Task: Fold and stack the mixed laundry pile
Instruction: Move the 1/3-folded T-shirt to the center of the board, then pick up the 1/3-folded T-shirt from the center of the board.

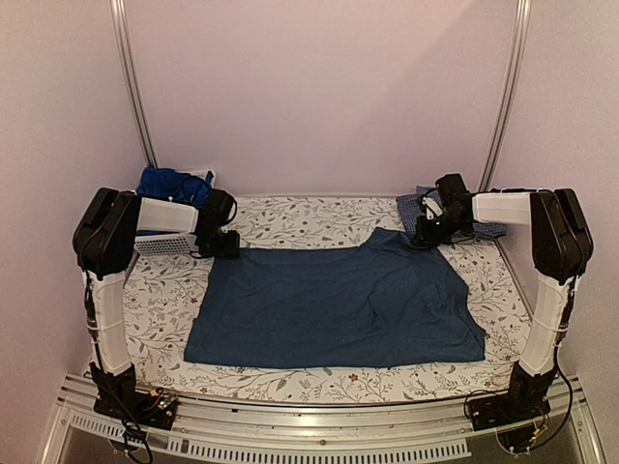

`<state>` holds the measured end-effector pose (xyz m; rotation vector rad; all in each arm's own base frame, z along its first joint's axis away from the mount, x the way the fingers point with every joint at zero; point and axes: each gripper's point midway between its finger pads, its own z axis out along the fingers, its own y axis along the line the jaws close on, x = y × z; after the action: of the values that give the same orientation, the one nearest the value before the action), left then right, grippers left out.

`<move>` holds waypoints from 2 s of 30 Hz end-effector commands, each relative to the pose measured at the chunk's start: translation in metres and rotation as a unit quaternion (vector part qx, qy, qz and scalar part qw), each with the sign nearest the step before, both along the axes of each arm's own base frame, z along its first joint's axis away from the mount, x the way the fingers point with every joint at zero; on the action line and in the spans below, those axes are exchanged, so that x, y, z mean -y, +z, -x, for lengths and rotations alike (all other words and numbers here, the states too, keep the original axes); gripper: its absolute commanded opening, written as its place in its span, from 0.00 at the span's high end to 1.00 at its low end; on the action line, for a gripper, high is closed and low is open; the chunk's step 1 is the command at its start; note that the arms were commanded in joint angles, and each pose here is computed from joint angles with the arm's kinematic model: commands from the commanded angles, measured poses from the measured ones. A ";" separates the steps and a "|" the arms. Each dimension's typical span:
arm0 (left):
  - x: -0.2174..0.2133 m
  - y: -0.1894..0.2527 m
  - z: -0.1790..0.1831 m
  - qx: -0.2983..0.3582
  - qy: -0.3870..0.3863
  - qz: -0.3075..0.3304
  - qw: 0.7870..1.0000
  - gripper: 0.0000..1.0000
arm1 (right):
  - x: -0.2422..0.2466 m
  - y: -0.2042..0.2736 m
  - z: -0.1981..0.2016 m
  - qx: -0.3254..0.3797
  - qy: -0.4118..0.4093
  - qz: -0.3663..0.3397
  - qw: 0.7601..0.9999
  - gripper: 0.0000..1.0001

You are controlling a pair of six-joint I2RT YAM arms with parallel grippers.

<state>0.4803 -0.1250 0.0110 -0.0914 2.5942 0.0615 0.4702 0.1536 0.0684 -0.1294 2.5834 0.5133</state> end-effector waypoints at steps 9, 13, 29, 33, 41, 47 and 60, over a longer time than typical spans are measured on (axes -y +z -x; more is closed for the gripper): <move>-0.018 -0.012 -0.028 0.011 0.009 0.020 1.000 0.46 | 0.000 0.016 -0.011 0.020 0.002 -0.004 1.000 1.00; -0.016 -0.015 -0.033 0.009 0.007 0.020 1.000 0.49 | 0.000 0.016 -0.011 0.019 0.004 -0.004 1.000 1.00; -0.012 -0.021 -0.038 0.004 0.001 0.022 1.000 0.91 | 0.000 0.033 -0.023 0.039 0.002 -0.001 0.999 1.00; -0.011 -0.005 -0.043 0.020 -0.001 0.026 0.999 1.00 | 0.000 0.048 -0.034 0.056 -0.002 -0.003 0.998 1.00; -0.023 0.014 -0.044 0.036 0.020 0.000 0.999 0.96 | 0.000 0.050 -0.037 0.053 -0.001 -0.005 0.999 1.00; -0.034 0.005 -0.034 0.023 0.042 -0.021 0.999 0.70 | 0.000 0.046 -0.035 0.048 -0.001 -0.005 0.999 1.00; -0.022 -0.025 -0.006 -0.019 0.043 0.005 0.999 0.74 | 0.000 0.045 -0.036 0.048 0.000 -0.006 0.999 1.00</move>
<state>0.5175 -0.1021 0.0089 -0.1928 2.5236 0.0797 0.5032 0.1540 0.1182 -0.1419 2.4801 0.5073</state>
